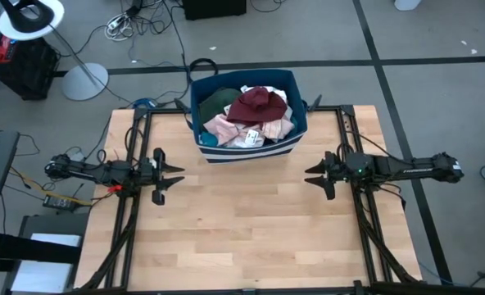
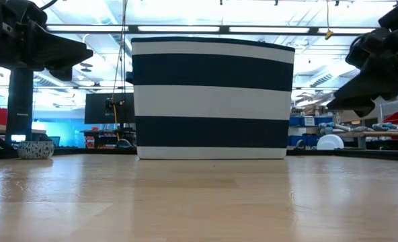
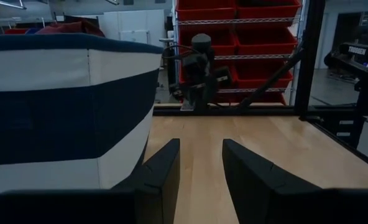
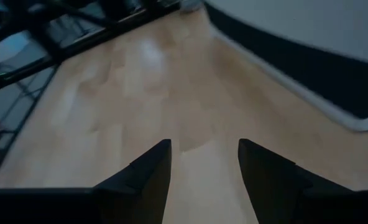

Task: Sort clothes
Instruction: Return to Home Position

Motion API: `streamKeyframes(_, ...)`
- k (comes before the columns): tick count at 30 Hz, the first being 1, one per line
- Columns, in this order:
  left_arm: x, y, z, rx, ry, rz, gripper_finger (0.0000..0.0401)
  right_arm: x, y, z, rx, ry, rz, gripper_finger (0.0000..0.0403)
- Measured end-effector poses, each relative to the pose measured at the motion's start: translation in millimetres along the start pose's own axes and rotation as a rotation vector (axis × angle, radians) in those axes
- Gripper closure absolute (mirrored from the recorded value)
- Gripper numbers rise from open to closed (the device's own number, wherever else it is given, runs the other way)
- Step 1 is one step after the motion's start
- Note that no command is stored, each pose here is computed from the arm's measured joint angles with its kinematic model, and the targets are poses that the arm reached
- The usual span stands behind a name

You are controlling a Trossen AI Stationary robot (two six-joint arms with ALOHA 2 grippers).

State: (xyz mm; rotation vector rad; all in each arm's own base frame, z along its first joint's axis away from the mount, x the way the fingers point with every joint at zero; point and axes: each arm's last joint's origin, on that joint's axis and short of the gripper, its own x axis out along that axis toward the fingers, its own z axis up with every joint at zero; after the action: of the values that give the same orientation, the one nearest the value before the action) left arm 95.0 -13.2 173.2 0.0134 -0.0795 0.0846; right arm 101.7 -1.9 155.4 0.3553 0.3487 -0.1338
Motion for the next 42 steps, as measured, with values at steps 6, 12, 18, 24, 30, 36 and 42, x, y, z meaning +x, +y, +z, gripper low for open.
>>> streamKeyframes(6,0.0,0.0,0.9,-0.003,-0.009,0.0,0.0274,0.4,-0.4,2.2,-0.006,-0.047,-0.041,0.0214)
streamKeyframes(12,0.0,0.0,0.9,-0.003,-0.009,0.0,0.0274,0.3,1.1,6.1,-0.002,-0.089,-0.026,0.0213)
streamKeyframes(18,0.0,0.0,0.8,-0.003,-0.008,0.0,0.0274,0.2,1.7,7.7,-0.001,-0.105,-0.019,0.0213)
streamKeyframes(24,0.0,0.0,0.8,-0.002,-0.008,0.0,0.0274,0.2,1.8,7.8,-0.001,-0.106,-0.019,0.0212)
streamKeyframes(30,0.0,0.0,0.7,-0.002,-0.007,0.0,0.0274,0.2,1.8,7.9,-0.001,-0.107,-0.019,0.0212)
streamKeyframes(36,0.0,0.0,0.7,-0.002,-0.007,0.0,0.0274,0.2,1.8,8.0,-0.001,-0.107,-0.018,0.0212)
streamKeyframes(42,0.0,0.0,0.7,-0.002,-0.007,0.0,0.0274,0.2,1.8,8.0,-0.001,-0.107,-0.018,0.0211)
